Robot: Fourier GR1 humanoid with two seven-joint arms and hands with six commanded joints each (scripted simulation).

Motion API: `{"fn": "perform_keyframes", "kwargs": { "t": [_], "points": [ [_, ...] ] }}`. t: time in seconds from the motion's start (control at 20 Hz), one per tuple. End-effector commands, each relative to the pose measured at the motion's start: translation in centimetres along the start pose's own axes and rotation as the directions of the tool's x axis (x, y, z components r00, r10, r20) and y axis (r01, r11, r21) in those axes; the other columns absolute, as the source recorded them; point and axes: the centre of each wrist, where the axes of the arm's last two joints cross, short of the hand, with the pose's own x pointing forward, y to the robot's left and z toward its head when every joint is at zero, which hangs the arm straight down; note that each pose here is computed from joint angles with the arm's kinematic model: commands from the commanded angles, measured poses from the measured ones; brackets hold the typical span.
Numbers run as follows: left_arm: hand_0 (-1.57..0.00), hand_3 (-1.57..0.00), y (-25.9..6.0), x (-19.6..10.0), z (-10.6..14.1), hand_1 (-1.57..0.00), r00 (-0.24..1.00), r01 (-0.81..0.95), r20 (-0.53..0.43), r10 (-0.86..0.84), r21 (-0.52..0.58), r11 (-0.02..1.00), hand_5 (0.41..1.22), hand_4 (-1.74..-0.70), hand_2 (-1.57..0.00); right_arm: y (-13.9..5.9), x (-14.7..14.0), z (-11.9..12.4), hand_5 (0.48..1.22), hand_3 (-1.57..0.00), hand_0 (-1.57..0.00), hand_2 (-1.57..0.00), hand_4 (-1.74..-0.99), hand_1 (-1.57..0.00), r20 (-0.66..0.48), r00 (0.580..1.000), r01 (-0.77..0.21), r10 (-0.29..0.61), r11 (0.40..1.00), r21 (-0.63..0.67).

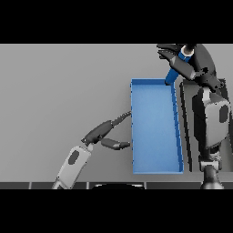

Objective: Pick up the blue pipe and place it into the blue bin.

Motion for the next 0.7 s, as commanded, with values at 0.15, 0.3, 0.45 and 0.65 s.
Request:
{"fn": "perform_keyframes", "kwargs": {
  "t": [0.15,0.3,0.45,0.65],
  "points": [
    [0.00,0.00,-0.2,-0.1,-0.3,0.00,1.000,-0.007,-0.008,0.007,-0.001,1.000,0.420,-0.87,0.00,-1.7,-3.8,3.3,1.221,-1.57,-1.57,-1.57,-1.741,-1.57,-0.122,0.992,0.012,-0.021,0.997,-0.075],
    [0.00,0.00,0.0,-0.1,0.1,0.00,1.000,-0.019,-0.002,0.019,-0.001,1.000,0.422,-0.88,0.00,-1.6,-7.0,5.8,1.221,-1.57,-1.57,-1.57,-1.741,-1.57,-0.218,0.975,0.013,-0.037,0.994,-0.113],
    [0.00,0.00,-0.2,-0.1,0.4,0.00,0.999,-0.030,-0.014,0.030,0.000,1.000,0.427,-0.88,0.00,-1.6,-9.2,7.9,1.221,-1.57,-1.57,-1.57,-1.741,-1.57,-0.315,0.946,0.016,-0.076,0.982,-0.191],
    [0.00,0.00,-0.5,0.0,0.6,0.00,0.999,-0.034,-0.009,0.034,-0.004,0.999,0.423,-0.89,0.00,-0.5,-11.7,9.8,1.221,-1.51,-1.57,-1.57,-1.741,-1.57,-0.461,0.882,-0.042,-0.098,0.958,-0.283]
  ]
}}
